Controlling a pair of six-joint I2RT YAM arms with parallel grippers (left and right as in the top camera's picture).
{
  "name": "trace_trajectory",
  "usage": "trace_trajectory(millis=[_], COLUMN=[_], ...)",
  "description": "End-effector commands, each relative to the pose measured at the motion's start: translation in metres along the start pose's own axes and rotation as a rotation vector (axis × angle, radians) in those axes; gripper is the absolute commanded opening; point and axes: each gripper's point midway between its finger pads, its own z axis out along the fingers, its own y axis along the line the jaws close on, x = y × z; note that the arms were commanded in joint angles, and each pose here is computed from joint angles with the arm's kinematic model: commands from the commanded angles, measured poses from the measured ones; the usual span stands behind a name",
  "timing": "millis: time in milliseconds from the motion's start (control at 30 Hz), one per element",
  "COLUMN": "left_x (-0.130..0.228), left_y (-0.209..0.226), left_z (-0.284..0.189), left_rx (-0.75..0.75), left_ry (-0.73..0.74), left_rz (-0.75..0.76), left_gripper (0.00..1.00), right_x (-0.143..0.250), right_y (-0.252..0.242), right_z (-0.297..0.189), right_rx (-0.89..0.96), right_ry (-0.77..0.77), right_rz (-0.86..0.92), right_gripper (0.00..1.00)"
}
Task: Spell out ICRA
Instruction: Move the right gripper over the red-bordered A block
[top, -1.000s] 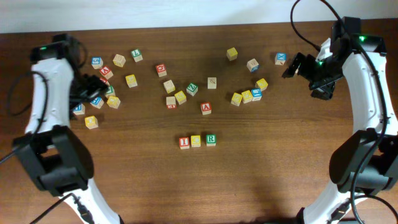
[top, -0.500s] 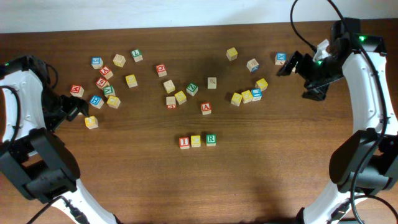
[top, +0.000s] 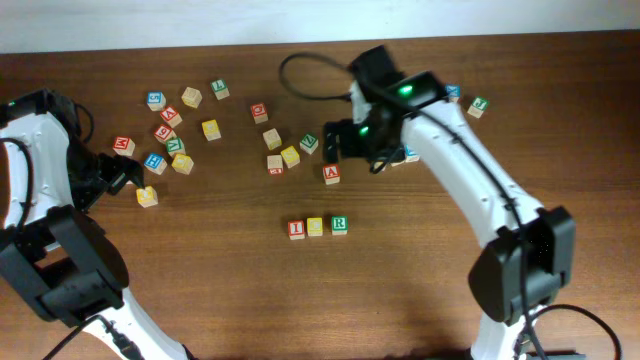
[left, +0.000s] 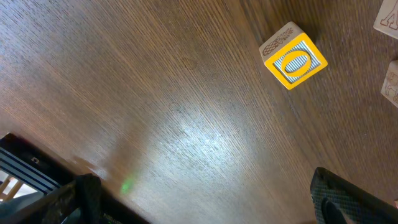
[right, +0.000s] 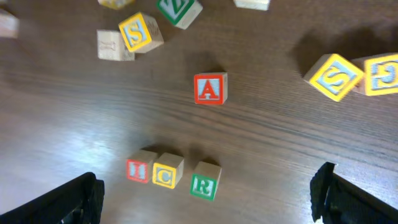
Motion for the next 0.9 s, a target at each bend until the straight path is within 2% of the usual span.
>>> trace_trajectory(millis=[0, 233, 333, 433, 467, 567, 700, 800, 867], left_x=[0.001, 0.001, 0.001, 0.001, 0.001, 0.001, 0.001, 0.001, 0.001], left_y=[0.003, 0.003, 0.003, 0.003, 0.003, 0.003, 0.003, 0.003, 0.003], left_z=[-0.004, -0.004, -0.004, -0.004, -0.004, -0.004, -0.004, -0.004, -0.004], left_rx=[0.001, 0.001, 0.001, 0.001, 0.001, 0.001, 0.001, 0.001, 0.001], left_ry=[-0.012, -0.013, -0.013, -0.013, -0.013, -0.013, -0.013, -0.013, -0.013], left_rz=[-0.012, -0.012, -0.012, -0.012, -0.012, -0.012, -0.012, -0.012, -0.012], left_gripper=[0.99, 0.99, 0.99, 0.99, 0.99, 0.99, 0.99, 0.99, 0.99], right_x=[-0.002, 0.007, 0.009, 0.006, 0.006, 0.002, 0.002, -0.004, -0.004], right_y=[-0.009, -0.007, -0.001, 0.002, 0.002, -0.005, -0.007, -0.001, -0.003], right_z=[0.024, 0.065, 0.085, 0.095, 0.096, 0.096, 0.103, 0.112, 0.123], right_rx=[0.136, 0.154, 0.162, 0.159, 0.159, 0.204, 0.208, 0.195, 0.201], right_ry=[-0.014, 0.049, 0.053, 0.045, 0.043, 0.022, 0.026, 0.0, 0.006], right_rz=[-0.054, -0.076, -0.098, -0.097, -0.096, -0.1, -0.099, -0.11, -0.112], right_gripper=[0.98, 0.99, 0.93, 0.8, 0.79, 0.82, 0.83, 0.82, 0.77])
